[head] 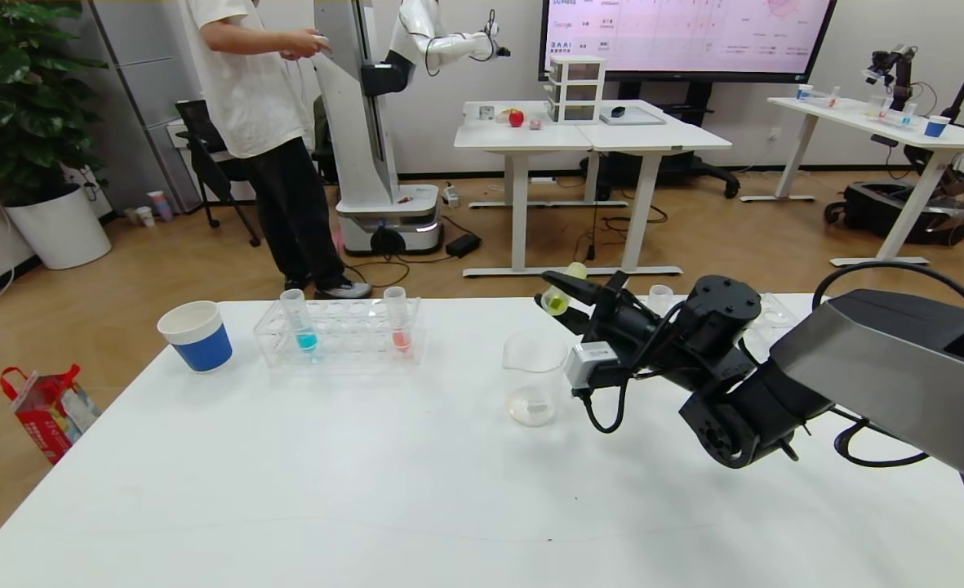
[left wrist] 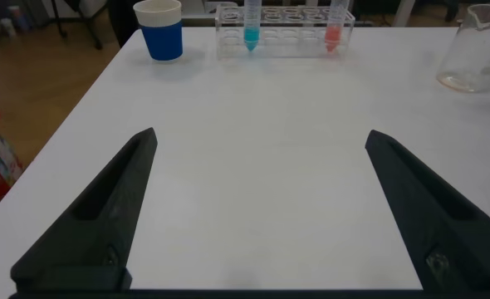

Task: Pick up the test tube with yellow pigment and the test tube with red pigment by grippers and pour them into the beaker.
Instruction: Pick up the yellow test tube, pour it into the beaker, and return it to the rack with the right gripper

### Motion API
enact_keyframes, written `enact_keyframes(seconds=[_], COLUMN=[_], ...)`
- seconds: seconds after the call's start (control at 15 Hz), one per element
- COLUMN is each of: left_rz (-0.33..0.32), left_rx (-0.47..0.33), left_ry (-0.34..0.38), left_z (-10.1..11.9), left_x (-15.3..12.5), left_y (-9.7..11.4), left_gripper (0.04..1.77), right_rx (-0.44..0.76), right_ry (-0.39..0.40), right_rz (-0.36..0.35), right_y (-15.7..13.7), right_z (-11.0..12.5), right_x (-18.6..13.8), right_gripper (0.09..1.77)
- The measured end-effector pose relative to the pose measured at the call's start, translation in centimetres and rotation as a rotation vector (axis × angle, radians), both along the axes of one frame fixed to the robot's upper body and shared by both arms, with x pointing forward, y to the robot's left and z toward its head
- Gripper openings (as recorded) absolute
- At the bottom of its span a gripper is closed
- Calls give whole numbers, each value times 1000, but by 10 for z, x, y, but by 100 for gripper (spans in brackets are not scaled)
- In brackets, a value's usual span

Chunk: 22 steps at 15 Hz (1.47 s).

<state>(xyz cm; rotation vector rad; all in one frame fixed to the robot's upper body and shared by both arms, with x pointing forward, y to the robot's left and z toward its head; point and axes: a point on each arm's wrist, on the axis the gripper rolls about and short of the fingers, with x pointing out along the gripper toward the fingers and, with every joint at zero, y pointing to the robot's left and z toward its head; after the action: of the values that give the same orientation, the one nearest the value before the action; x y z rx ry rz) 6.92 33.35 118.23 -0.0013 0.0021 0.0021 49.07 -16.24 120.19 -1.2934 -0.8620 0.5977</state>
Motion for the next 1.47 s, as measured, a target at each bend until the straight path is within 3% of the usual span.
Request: enact_keyframes(seconds=[0.87,1.47], left_rz=[0,1], left_rx=[0,0], left_ry=[0,0], left_z=[0,0], left_x=[0,0], left_y=[0,0], left_gripper=[175,175], right_rx=[-108,-166], right_ry=[-147,-230], right_rz=[-33,-7], right_y=[2,7], right_z=[-4,1], right_x=[2,-1], right_gripper=[51,51])
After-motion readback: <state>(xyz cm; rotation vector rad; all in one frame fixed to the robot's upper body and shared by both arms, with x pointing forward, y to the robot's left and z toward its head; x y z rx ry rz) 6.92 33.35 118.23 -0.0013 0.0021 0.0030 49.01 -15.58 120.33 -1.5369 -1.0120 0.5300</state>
